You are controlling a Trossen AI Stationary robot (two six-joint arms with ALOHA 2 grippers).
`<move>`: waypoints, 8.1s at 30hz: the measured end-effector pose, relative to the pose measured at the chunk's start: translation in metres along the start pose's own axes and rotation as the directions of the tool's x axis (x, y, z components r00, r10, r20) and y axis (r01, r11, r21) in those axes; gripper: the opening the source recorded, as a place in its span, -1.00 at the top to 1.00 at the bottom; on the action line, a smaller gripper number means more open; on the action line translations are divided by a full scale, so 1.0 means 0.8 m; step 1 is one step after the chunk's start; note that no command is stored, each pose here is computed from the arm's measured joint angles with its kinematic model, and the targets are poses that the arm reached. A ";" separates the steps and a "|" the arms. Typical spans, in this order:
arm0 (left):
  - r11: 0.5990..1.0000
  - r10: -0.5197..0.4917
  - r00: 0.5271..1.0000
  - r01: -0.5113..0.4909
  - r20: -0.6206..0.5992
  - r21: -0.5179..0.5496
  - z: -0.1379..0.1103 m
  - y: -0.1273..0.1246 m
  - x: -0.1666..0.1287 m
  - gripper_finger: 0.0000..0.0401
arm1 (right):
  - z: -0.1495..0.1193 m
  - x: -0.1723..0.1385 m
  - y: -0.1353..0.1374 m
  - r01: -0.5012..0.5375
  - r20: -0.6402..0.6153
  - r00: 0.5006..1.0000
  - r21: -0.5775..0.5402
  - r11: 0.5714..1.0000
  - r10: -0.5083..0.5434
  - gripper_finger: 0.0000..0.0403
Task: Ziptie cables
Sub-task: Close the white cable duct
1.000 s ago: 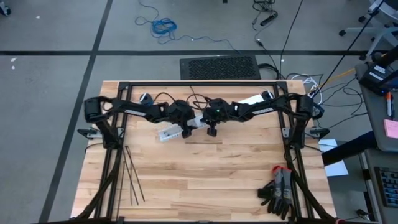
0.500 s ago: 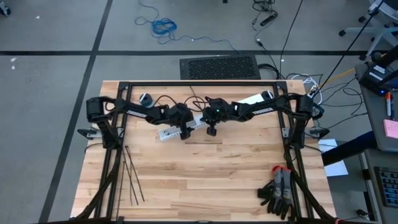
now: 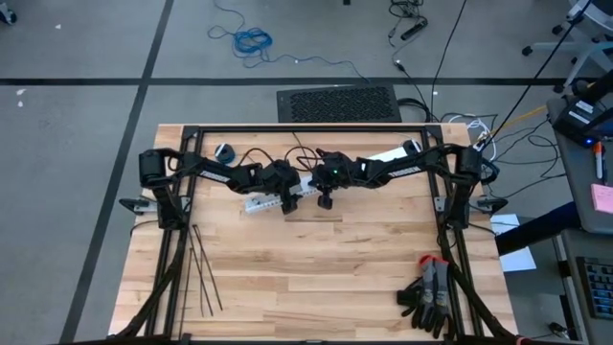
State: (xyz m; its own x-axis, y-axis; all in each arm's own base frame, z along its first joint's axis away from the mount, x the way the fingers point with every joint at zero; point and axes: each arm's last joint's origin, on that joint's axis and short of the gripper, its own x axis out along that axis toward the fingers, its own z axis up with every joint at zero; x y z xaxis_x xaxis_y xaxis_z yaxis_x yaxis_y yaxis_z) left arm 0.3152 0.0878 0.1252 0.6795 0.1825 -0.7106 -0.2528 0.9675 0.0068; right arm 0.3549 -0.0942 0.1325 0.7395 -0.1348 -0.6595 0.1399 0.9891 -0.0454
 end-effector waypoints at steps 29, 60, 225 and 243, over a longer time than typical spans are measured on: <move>0.999 0.018 1.000 -0.017 -0.015 0.037 -0.006 0.000 -0.001 -0.03 | 0.004 0.033 0.006 -0.036 0.119 0.992 0.057 0.998 0.029 1.00; 0.998 -0.045 0.989 0.051 -0.138 0.046 -0.006 0.003 -0.003 -0.64 | 0.012 0.009 0.006 0.013 0.014 1.000 0.021 1.000 -0.013 1.00; 0.967 -0.194 0.975 0.208 -0.104 0.149 -0.003 -0.021 -0.012 -0.21 | 0.048 0.023 0.055 -0.087 0.038 0.995 -0.034 0.996 0.089 1.00; 0.965 -0.200 0.976 0.212 -0.087 0.157 -0.001 -0.022 -0.012 -0.21 | 0.075 -0.039 0.049 0.003 0.016 1.000 -0.074 0.997 -0.002 1.00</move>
State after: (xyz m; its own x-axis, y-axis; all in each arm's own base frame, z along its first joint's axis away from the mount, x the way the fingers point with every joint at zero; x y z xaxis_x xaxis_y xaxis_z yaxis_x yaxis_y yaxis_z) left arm 0.3131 0.0688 0.1313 0.6542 -0.0307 -0.7557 0.0086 0.9994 -0.0332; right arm 0.3769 -0.0551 0.1964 0.7499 -0.1373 -0.6472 0.0925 0.9904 -0.1030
